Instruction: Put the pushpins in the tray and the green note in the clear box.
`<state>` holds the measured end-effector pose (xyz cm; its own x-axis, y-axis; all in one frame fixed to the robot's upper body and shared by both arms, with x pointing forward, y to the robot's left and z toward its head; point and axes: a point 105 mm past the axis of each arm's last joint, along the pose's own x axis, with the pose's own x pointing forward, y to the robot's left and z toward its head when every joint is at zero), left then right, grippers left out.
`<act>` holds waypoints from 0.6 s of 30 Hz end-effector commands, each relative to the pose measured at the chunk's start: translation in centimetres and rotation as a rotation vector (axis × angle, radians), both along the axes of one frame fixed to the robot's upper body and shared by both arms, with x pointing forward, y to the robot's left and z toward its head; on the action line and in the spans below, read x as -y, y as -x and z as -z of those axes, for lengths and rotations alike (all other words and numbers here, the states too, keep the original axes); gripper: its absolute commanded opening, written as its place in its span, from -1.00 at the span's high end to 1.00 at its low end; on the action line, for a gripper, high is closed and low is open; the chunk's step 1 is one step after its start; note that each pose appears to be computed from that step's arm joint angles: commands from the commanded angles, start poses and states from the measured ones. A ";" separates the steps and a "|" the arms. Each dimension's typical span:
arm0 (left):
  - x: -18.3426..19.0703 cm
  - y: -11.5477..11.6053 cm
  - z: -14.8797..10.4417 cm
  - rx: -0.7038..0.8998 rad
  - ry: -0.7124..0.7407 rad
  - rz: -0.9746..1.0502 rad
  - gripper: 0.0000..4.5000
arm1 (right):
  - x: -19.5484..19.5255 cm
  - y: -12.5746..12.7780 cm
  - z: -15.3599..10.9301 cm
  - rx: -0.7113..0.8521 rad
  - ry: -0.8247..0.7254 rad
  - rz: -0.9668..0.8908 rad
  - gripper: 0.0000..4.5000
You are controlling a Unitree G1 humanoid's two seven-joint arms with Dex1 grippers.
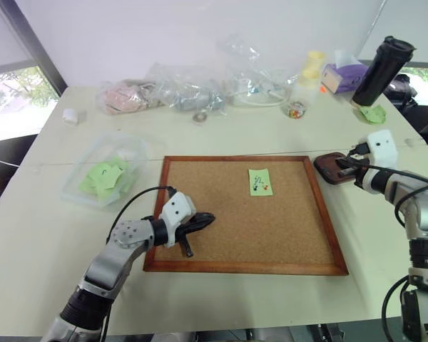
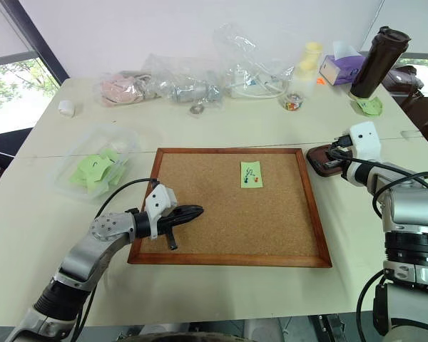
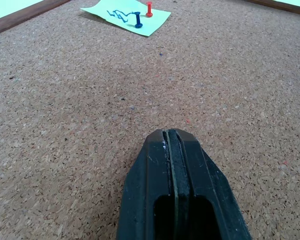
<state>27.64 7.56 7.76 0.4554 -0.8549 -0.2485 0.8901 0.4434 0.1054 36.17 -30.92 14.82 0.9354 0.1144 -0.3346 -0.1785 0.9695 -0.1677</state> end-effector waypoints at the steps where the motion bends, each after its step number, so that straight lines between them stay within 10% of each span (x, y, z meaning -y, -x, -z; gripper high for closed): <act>1: -0.3 0.6 2.1 -0.073 -0.045 0.000 1.00 | 1.2 -0.3 -0.7 0.048 -0.031 0.052 0.97; 6: -0.4 0.6 2.2 -0.072 -0.044 -0.007 1.00 | 1.2 -0.6 0.1 0.036 -0.048 0.062 0.37; 12: -0.6 0.7 2.3 -0.070 -0.045 -0.017 1.00 | 0.6 -0.8 0.0 0.042 -0.049 0.036 -0.95; 18: -0.6 0.6 2.3 -0.072 -0.043 -0.021 1.00 | -0.3 -0.8 -0.5 0.044 -0.088 0.003 -0.98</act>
<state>27.58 7.65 7.67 0.4626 -0.8529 -0.2421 0.8864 0.4502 0.1078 36.58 -31.15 13.22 0.9302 0.1137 -0.3489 -0.1540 0.9840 -0.0898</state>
